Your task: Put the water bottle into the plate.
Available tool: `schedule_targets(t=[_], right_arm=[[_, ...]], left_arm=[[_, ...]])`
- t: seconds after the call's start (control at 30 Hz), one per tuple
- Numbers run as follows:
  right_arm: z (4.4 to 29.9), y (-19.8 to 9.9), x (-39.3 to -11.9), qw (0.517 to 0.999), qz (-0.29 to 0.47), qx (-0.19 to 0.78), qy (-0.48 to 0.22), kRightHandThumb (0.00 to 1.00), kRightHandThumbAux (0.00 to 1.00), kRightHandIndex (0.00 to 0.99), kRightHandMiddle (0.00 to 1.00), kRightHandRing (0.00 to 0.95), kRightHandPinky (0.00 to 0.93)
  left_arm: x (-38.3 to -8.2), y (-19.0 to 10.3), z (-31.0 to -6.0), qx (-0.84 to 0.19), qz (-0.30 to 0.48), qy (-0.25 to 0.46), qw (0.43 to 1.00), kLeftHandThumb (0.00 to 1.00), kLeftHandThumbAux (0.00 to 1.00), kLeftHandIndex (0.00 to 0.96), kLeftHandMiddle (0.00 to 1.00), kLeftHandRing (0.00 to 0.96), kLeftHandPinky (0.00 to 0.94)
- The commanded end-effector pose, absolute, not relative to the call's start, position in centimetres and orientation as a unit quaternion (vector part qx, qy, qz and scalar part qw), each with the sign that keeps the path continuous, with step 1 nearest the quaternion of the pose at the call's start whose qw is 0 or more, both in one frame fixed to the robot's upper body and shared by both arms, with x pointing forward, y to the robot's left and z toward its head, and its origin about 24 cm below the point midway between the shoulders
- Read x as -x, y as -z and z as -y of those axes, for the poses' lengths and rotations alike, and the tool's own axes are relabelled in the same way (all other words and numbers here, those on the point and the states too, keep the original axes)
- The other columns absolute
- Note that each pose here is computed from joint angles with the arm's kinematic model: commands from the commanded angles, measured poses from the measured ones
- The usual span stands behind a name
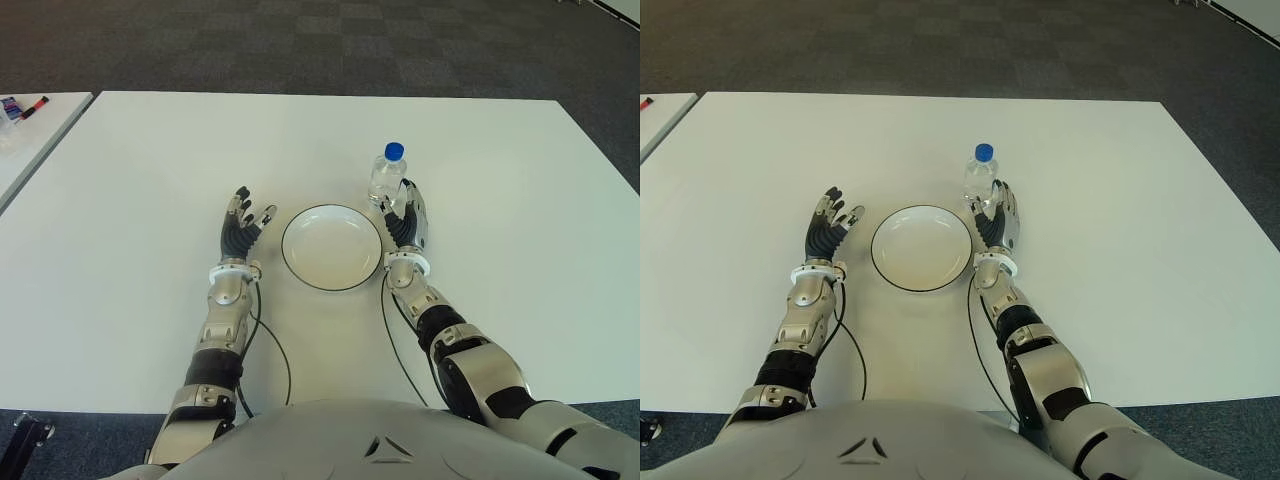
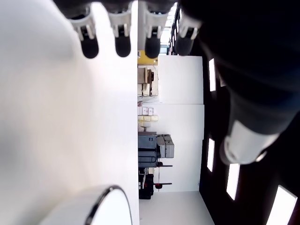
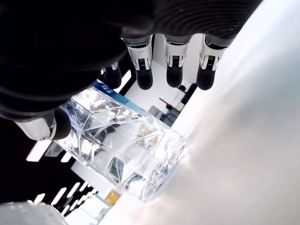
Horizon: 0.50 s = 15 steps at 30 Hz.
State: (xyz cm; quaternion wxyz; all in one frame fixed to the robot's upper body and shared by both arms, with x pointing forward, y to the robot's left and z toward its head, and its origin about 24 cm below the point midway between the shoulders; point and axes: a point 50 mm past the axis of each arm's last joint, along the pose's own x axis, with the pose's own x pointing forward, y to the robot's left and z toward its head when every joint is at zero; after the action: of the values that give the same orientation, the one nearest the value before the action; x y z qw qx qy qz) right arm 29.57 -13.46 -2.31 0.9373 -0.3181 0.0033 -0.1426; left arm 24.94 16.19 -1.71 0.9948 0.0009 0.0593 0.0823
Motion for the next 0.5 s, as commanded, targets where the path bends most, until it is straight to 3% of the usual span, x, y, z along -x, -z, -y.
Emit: schedule_targets(t=[0.03, 0.5], right_arm=[[13.84, 3.18, -28.96, 0.93, -0.025, 0.34, 0.141, 0.502, 0.344, 0.0, 0.0, 0.0, 0.013], [13.86, 3.28, -28.94, 0.931, -0.032, 0.337, 0.136, 0.432, 0.386, 0.0, 0.0, 0.0, 0.031]], left_arm=[[-24.68, 2.12, -16.14, -0.004, -0.068, -0.085, 0.994, 0.176, 0.672, 0.065, 0.075, 0.047, 0.063], [-24.67, 2.12, -16.15, -0.004, -0.069, -0.085, 0.994, 0.182, 0.678, 0.062, 0.068, 0.046, 0.079]])
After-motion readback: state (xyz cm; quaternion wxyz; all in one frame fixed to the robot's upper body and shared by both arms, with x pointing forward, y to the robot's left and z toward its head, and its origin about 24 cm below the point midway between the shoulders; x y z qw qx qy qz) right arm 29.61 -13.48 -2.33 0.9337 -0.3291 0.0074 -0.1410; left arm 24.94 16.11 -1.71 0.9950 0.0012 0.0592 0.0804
